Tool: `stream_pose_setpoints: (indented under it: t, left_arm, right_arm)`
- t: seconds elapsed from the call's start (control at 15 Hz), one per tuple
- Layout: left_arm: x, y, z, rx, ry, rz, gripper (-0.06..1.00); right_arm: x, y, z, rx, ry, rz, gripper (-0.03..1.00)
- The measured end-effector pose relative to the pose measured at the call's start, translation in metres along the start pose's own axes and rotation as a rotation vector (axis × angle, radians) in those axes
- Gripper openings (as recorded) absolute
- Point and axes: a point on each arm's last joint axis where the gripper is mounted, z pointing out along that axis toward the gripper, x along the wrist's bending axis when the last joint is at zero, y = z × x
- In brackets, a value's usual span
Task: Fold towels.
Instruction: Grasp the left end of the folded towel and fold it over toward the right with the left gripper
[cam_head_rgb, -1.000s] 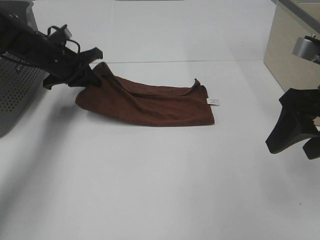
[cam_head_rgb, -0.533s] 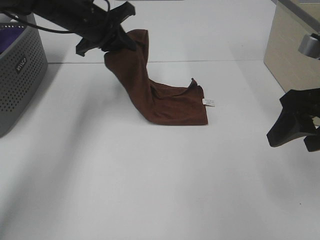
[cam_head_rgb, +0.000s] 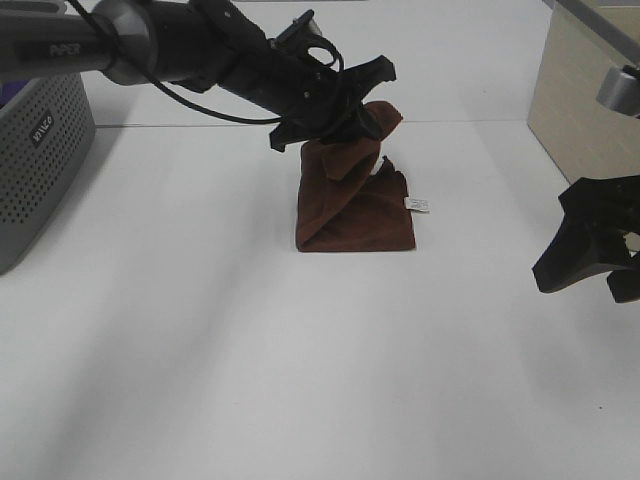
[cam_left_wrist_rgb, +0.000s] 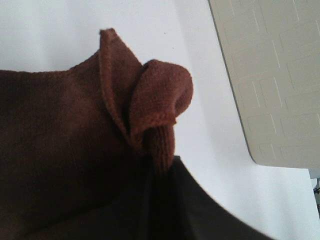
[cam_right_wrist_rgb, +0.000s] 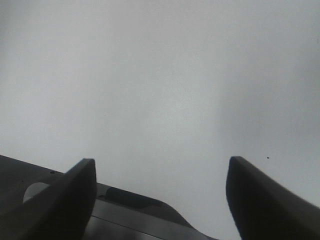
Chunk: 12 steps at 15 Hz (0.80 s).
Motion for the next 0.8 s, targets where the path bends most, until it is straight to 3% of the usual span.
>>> stream_pose_setpoints:
  t: [0.13, 0.2, 0.33, 0.6, 0.8]
  left_arm:
    - [0.005, -0.008, 0.014, 0.019, 0.005, -0.011, 0.32]
    - [0.005, -0.008, 0.014, 0.019, 0.005, -0.011, 0.32]
    - [0.009, -0.013, 0.020, 0.041, 0.000, -0.042, 0.51]
    - [0.005, -0.015, 0.018, 0.082, -0.038, -0.083, 0.56]
    - [0.013, 0.015, -0.015, 0.071, -0.055, -0.094, 0.56]
  right_arm:
    - [0.000, 0.000, 0.000, 0.000, 0.000, 0.000, 0.71]
    - [0.000, 0.000, 0.000, 0.000, 0.000, 0.000, 0.71]
    - [0.000, 0.000, 0.000, 0.000, 0.001, 0.001, 0.71]
    - [0.002, 0.002, 0.000, -0.023, 0.025, 0.020, 0.71]
    - [0.012, 0.015, 0.002, -0.134, 0.146, 0.007, 0.71]
